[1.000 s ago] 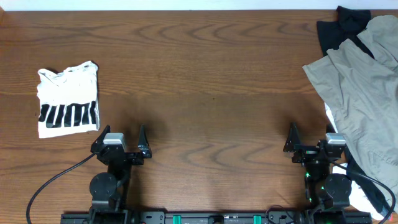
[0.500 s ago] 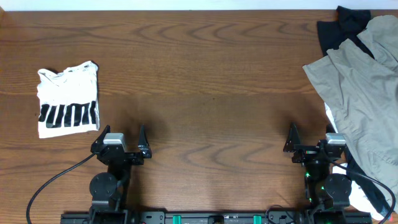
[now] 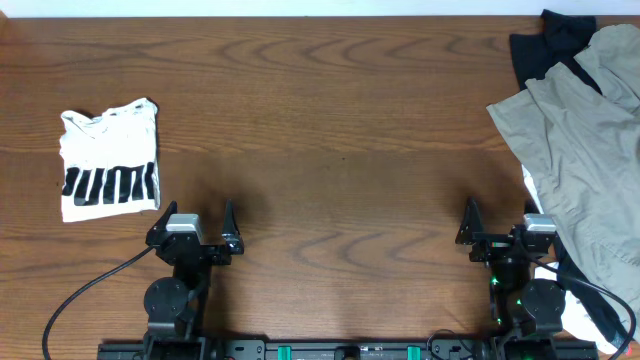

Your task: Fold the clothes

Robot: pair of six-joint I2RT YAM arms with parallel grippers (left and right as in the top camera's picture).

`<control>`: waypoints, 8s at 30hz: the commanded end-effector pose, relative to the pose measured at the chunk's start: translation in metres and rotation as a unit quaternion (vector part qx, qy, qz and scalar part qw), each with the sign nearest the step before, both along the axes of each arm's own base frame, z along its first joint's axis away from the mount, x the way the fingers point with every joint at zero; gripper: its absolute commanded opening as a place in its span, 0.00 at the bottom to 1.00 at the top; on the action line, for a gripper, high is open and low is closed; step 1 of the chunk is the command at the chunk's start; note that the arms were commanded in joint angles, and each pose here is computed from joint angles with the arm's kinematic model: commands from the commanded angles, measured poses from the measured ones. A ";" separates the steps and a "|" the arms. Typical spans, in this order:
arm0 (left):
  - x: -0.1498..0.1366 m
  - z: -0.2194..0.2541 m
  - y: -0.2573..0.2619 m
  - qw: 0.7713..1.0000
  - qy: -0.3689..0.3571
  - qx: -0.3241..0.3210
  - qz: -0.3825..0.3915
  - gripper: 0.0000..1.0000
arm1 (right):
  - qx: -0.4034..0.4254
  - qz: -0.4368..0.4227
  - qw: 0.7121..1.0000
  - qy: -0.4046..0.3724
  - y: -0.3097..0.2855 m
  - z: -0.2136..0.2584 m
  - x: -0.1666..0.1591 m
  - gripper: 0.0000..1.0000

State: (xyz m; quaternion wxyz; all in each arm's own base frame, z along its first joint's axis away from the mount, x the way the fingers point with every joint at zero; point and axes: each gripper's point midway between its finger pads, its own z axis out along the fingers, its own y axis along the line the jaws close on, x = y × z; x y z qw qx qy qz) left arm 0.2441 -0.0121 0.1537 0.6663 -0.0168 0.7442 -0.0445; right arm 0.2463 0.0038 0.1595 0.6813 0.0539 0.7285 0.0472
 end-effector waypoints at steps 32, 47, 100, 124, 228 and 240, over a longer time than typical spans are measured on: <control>0.000 -0.016 0.004 0.999 0.021 -0.026 0.015 0.98 | 0.000 0.017 1.000 0.005 0.006 -0.002 -0.001 0.99; -0.012 0.023 -0.015 0.987 0.128 -0.101 -0.020 0.98 | -0.017 -0.148 0.962 0.228 -0.050 0.009 -0.037 0.99; 0.008 0.031 -0.064 0.930 0.312 -0.145 -0.132 0.98 | -0.117 -0.158 0.882 0.428 -0.111 -0.174 0.199 0.25; 0.008 0.032 -0.064 0.930 0.311 -0.145 -0.132 0.98 | -0.121 0.230 0.951 0.166 0.169 0.106 0.189 0.04; 0.006 0.019 -0.064 0.921 0.338 -0.148 -0.128 0.98 | -0.081 0.121 0.905 0.400 0.172 0.055 0.079 0.69; 0.061 -0.044 -0.106 0.882 0.411 -0.142 -0.181 0.98 | 0.043 -0.038 0.813 0.580 0.067 -0.023 0.035 0.76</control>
